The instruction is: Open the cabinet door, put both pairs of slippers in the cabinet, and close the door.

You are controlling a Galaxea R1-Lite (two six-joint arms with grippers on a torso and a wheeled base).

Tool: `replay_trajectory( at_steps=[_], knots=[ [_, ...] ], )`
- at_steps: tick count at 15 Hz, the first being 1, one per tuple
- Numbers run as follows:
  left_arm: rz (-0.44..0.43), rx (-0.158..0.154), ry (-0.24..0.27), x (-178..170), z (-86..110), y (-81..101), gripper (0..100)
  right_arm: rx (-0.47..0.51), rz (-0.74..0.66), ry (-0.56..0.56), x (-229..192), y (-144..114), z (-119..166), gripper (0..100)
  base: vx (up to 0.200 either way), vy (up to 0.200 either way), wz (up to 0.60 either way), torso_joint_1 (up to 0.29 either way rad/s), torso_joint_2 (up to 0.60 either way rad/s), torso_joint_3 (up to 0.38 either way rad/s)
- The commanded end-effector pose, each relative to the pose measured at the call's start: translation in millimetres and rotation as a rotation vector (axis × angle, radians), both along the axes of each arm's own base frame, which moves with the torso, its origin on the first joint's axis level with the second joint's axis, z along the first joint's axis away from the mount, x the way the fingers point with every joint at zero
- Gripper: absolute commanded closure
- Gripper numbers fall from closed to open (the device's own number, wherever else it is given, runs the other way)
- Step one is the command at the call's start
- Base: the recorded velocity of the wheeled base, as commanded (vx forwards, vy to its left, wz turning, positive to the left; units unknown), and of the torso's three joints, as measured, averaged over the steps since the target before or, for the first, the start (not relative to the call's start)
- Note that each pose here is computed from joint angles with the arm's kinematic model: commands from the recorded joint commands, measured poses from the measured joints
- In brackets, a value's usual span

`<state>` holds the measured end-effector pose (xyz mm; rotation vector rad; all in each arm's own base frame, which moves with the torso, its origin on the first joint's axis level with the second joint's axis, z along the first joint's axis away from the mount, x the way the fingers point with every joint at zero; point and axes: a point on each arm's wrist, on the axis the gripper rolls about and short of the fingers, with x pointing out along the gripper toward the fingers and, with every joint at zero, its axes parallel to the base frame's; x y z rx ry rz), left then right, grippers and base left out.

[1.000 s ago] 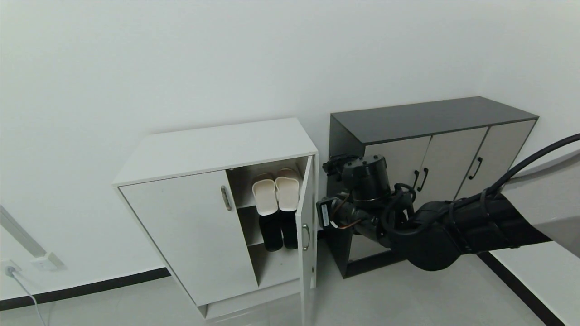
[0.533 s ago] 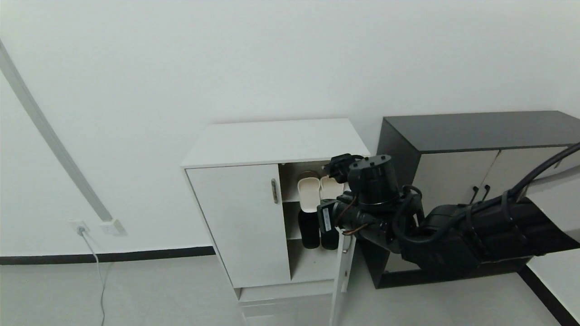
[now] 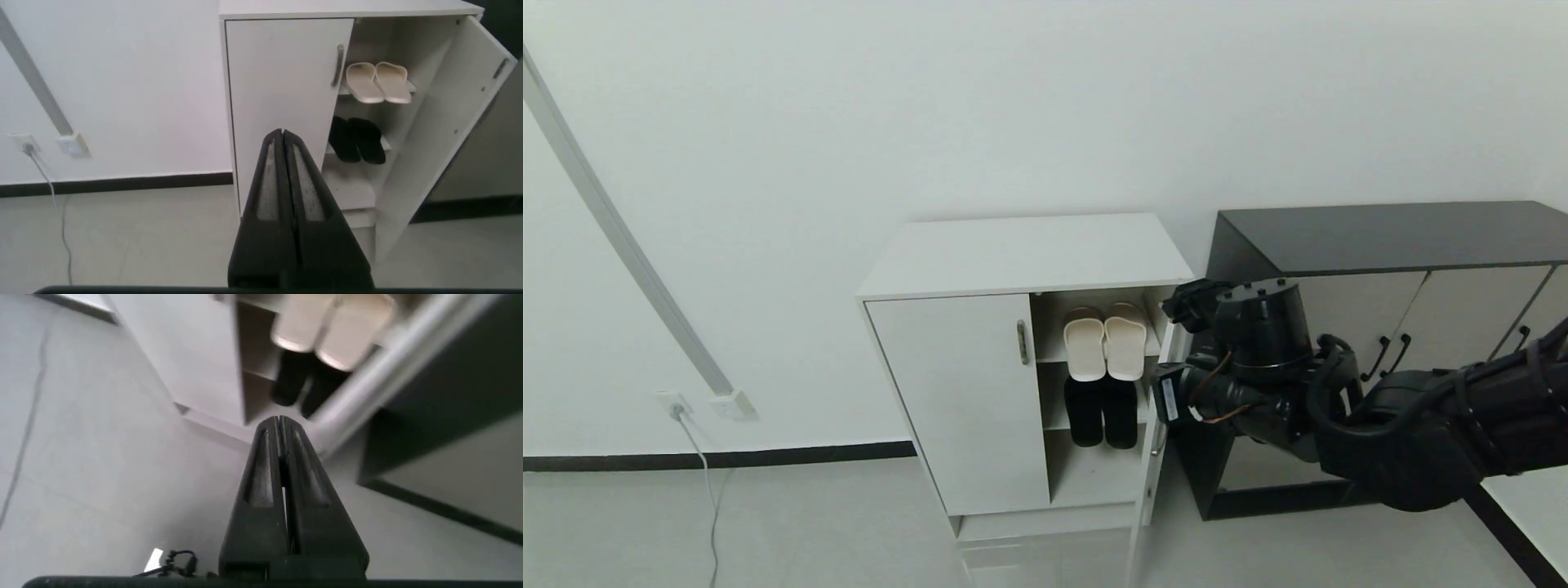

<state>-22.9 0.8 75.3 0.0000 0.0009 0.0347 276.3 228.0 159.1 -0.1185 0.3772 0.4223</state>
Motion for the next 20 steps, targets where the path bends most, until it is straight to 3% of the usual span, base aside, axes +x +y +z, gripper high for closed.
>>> replay_trajectory(
  at_steps=[1,5,8,20],
  knots=[
    [0.001,0.000,0.001,0.1,0.0,0.0,100,-0.030,-0.018,0.014,-7.9,-17.3,-2.4,100,0.200,0.000,0.00,0.002,0.01,-0.002],
    [0.001,0.000,0.001,0.1,0.0,0.0,100,-0.086,-0.044,0.070,-14.4,-34.9,-20.6,100,0.200,0.000,0.00,0.001,0.00,0.007],
    [0.001,-0.002,0.001,0.1,0.0,0.0,100,-0.116,-0.064,0.085,-17.1,-49.0,-25.6,100,0.000,0.000,0.00,0.000,0.00,0.000],
    [0.001,-0.002,0.001,0.1,0.0,0.0,100,-0.106,-0.041,0.108,24.4,-17.1,-61.2,100,0.000,0.000,0.00,0.000,0.00,0.000]
  ],
)
